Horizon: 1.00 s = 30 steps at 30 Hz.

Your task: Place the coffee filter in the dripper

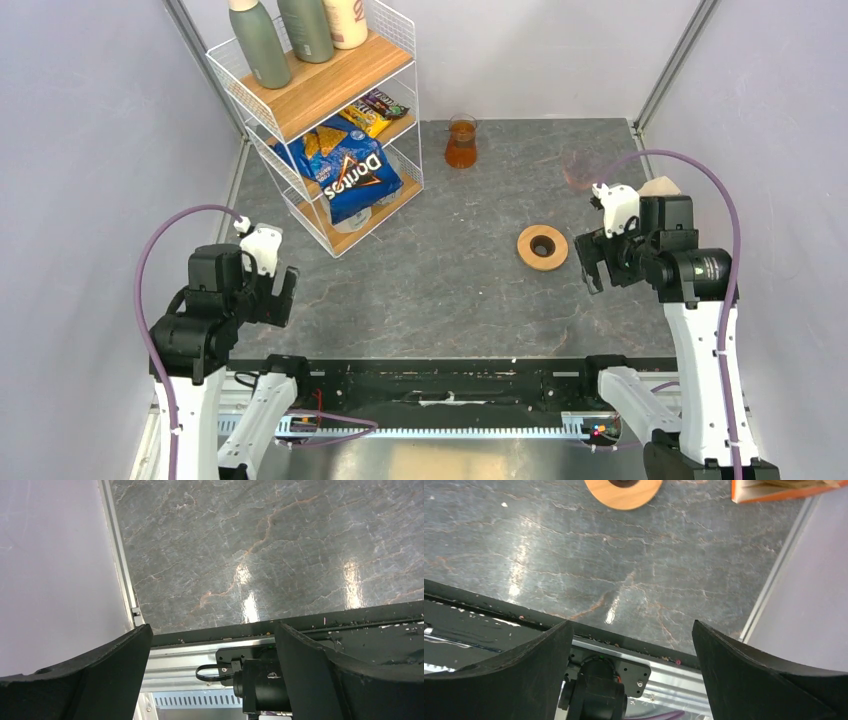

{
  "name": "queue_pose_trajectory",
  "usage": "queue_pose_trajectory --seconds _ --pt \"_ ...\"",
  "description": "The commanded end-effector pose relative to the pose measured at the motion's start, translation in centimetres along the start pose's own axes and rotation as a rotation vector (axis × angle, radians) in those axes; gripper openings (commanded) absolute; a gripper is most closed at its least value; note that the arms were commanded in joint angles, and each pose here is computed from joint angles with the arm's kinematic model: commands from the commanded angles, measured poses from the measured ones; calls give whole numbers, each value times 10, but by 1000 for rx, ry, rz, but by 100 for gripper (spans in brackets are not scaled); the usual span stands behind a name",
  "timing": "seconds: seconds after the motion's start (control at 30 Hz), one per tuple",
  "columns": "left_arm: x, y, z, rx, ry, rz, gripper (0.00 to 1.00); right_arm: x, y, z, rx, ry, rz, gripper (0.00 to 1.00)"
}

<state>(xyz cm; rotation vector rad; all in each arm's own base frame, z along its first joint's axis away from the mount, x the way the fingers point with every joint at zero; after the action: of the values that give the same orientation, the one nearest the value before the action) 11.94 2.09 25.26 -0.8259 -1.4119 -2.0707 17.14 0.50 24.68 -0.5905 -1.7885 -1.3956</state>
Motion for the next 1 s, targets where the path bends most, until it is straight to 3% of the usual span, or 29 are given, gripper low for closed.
queue_pose_trajectory --seconds 0.0,0.27,0.53,0.63,0.97 --pt "11 25 7 94 39 -108 100 -7 42 9 10 97 -116 97" --pt "45 75 -4 226 -94 -246 100 -69 147 12 103 267 -370 97" --pt "84 104 -19 236 -219 -414 100 -186 237 11 144 369 -502 97" --pt "81 100 -8 273 -144 -396 100 -230 264 17 162 382 -542 97" --pt "74 93 -9 242 -150 -340 100 -339 308 38 288 447 -657 97"
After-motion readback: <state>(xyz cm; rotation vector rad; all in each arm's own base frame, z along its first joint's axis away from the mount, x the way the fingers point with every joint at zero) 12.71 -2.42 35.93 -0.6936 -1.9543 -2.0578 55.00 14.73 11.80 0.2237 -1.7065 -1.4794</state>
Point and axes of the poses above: each gripper's point midway between its finger pads, its own x axis back along the fingers, its own z axis along the line the jaws close on, y = z × x, the point moved 1 cm from there along x, back along the fingers, and after that the axes turned 2 degrees about -x, right-handed, at the moved point
